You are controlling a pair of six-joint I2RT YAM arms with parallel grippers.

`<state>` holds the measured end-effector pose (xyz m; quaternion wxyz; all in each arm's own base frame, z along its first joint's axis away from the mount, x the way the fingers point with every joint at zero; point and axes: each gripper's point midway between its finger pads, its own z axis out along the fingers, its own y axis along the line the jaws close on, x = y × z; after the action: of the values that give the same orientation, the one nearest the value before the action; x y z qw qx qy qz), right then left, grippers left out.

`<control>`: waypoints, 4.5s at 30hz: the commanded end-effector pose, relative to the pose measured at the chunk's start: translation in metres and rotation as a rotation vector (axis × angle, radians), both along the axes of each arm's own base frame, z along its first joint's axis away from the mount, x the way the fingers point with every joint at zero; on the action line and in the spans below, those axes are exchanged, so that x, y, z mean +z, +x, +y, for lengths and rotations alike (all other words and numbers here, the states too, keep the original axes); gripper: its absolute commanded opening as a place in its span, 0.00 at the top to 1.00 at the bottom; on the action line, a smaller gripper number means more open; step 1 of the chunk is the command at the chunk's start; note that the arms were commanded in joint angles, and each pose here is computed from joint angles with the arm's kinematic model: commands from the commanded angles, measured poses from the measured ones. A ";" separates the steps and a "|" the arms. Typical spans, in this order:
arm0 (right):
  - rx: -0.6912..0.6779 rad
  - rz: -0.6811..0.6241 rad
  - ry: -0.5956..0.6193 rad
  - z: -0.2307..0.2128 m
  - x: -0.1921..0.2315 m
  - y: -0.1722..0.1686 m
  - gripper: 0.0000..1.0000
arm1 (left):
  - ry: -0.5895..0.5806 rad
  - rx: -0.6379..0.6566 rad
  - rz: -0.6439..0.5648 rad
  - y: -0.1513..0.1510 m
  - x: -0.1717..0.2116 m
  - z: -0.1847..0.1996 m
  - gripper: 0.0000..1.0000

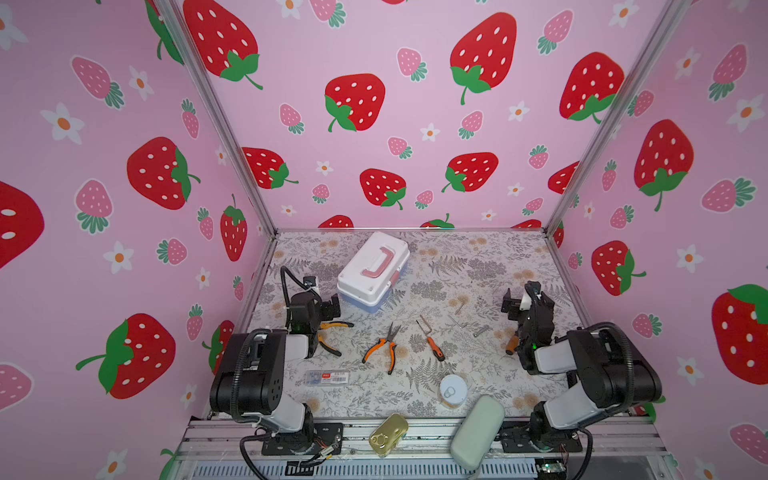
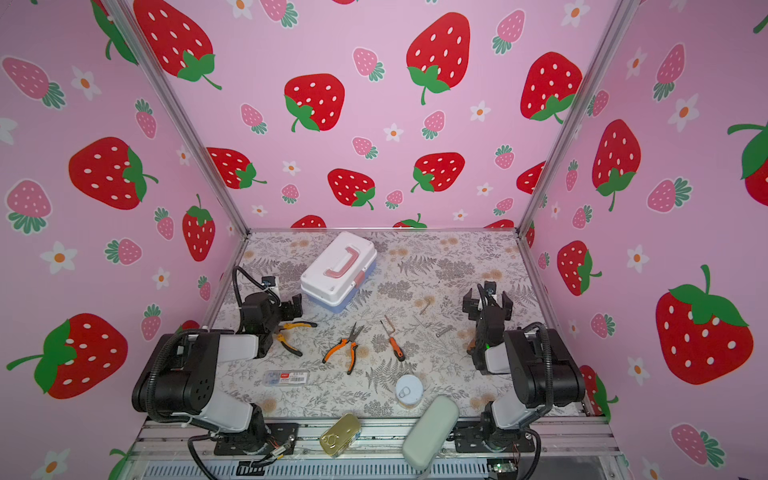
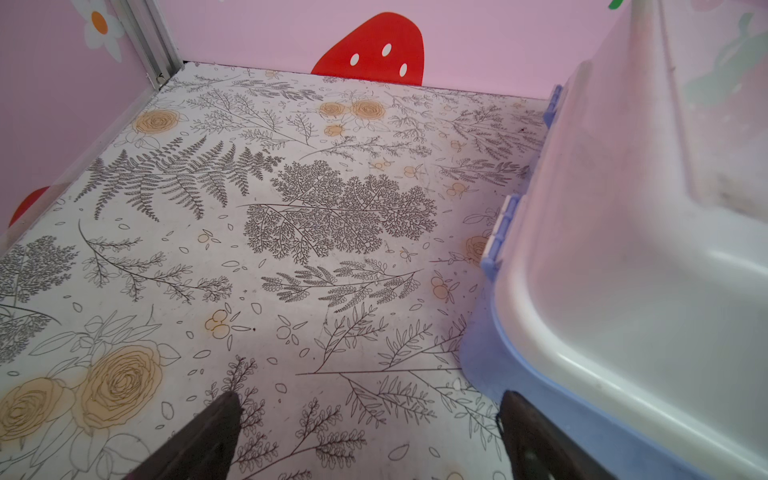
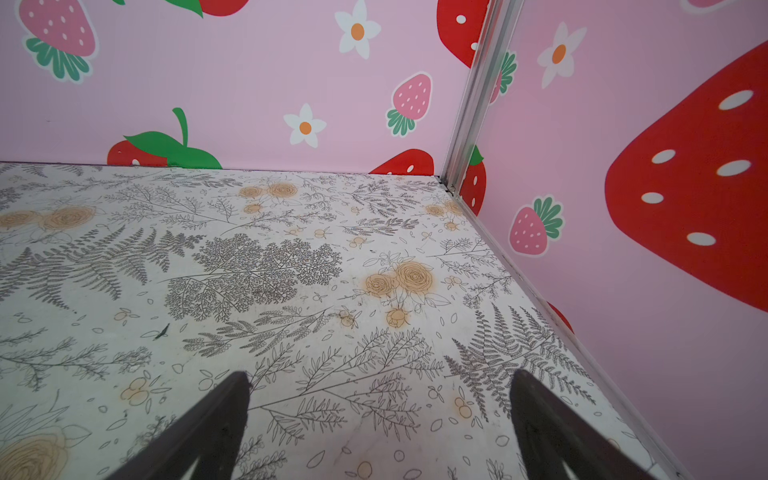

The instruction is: Pack the tool kit

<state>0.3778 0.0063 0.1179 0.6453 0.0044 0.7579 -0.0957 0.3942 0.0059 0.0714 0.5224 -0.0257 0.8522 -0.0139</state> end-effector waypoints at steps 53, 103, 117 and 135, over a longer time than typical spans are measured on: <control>0.170 0.187 0.331 0.113 0.065 0.031 0.30 | -0.243 0.188 0.142 0.064 0.117 -0.015 0.07; 0.868 0.538 0.955 0.314 0.016 0.065 0.31 | -0.133 -0.365 0.477 0.095 0.066 -0.197 0.00; 0.975 0.574 1.101 0.329 0.001 0.057 0.30 | -0.190 -0.348 0.531 0.094 0.052 -0.203 0.17; 1.129 0.630 1.333 0.357 -0.003 0.041 0.36 | -0.260 -0.359 0.533 0.090 0.056 -0.212 0.31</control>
<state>0.4258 0.3538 0.1052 0.2397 -0.0150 0.7108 0.6611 0.4897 -0.1938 0.1295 0.2844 0.0623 0.9403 -0.1761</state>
